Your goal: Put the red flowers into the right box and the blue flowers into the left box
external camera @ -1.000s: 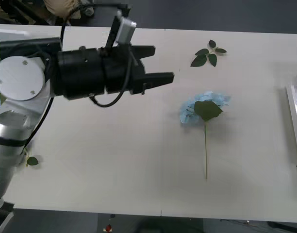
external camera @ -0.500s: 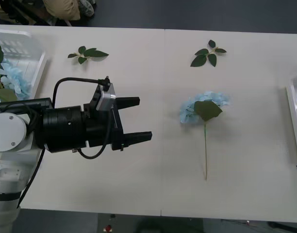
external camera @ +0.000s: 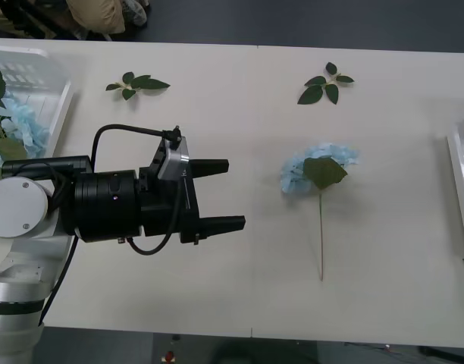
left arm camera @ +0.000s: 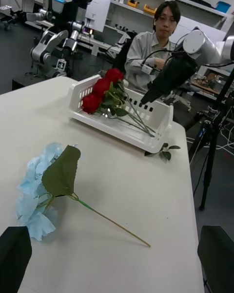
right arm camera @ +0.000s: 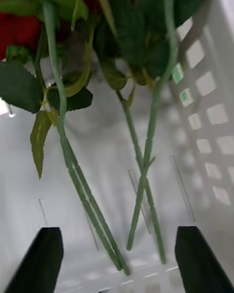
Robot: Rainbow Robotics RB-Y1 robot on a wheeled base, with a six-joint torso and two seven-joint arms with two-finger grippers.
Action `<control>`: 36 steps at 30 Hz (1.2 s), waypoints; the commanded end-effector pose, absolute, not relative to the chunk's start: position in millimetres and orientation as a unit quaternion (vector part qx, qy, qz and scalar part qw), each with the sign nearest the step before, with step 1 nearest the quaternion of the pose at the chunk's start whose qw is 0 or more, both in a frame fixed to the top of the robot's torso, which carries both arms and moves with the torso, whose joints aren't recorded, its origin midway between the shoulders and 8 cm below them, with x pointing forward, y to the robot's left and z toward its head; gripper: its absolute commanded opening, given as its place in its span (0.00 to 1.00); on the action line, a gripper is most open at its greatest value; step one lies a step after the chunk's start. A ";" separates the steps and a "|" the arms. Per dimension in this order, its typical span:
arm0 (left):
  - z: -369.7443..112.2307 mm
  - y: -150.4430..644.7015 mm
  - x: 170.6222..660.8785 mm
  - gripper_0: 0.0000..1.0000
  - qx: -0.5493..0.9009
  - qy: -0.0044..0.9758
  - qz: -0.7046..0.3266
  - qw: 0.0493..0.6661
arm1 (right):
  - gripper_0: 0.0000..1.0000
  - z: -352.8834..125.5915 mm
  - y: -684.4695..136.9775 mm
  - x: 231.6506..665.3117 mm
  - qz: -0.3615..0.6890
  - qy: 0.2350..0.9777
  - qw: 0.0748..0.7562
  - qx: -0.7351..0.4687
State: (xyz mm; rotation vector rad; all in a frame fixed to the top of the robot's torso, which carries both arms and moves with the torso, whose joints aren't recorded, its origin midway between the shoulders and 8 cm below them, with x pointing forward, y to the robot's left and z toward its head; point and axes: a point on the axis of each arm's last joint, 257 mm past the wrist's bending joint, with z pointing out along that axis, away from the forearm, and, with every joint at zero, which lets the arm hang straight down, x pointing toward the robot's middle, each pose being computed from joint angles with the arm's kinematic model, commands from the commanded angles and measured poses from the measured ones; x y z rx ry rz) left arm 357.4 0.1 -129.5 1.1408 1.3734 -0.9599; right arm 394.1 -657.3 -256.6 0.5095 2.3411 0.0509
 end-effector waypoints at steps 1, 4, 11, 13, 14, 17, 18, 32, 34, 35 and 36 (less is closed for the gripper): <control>-115.9 -5.4 349.8 1.00 0.497 0.549 -0.394 0.545 | 0.98 -245.3 -647.2 399.7 0.005 0.923 0.365 0.126; -115.9 -5.4 349.8 1.00 0.497 0.549 -0.394 0.545 | 0.98 -241.5 -621.5 405.9 0.011 0.930 0.363 0.060; -115.9 -5.4 349.8 1.00 0.497 0.549 -0.394 0.545 | 0.98 -231.4 -513.4 410.5 0.111 0.929 0.354 -0.008; -115.9 -5.4 349.8 1.00 0.497 0.549 -0.394 0.545 | 0.98 -228.7 -484.3 410.6 0.131 0.926 0.355 -0.011; -115.9 -5.4 349.8 1.00 0.497 0.549 -0.394 0.545 | 0.98 -227.5 -472.7 410.2 0.137 0.925 0.353 -0.011; -115.9 -5.4 349.8 1.00 0.497 0.549 -0.394 0.545 | 0.98 -225.9 -428.6 411.3 0.152 0.924 0.351 -0.028; -115.9 -5.4 349.8 1.00 0.497 0.549 -0.394 0.545 | 0.98 -225.5 -412.4 411.6 0.157 0.923 0.350 -0.032; -115.9 -5.4 349.8 1.00 0.497 0.549 -0.394 0.545 | 0.98 -241.5 -267.2 452.1 0.169 0.922 0.338 -0.087; -115.9 -5.4 349.8 1.00 0.497 0.549 -0.394 0.545 | 0.98 -245.6 -251.2 462.5 0.168 0.920 0.340 -0.097; -115.9 -5.4 349.8 1.00 0.497 0.549 -0.394 0.545 | 0.98 -247.7 -242.0 469.9 0.167 0.919 0.342 -0.103; -115.9 -5.4 349.8 1.00 0.497 0.549 -0.394 0.545 | 0.98 -250.3 -235.1 474.5 0.167 0.919 0.342 -0.107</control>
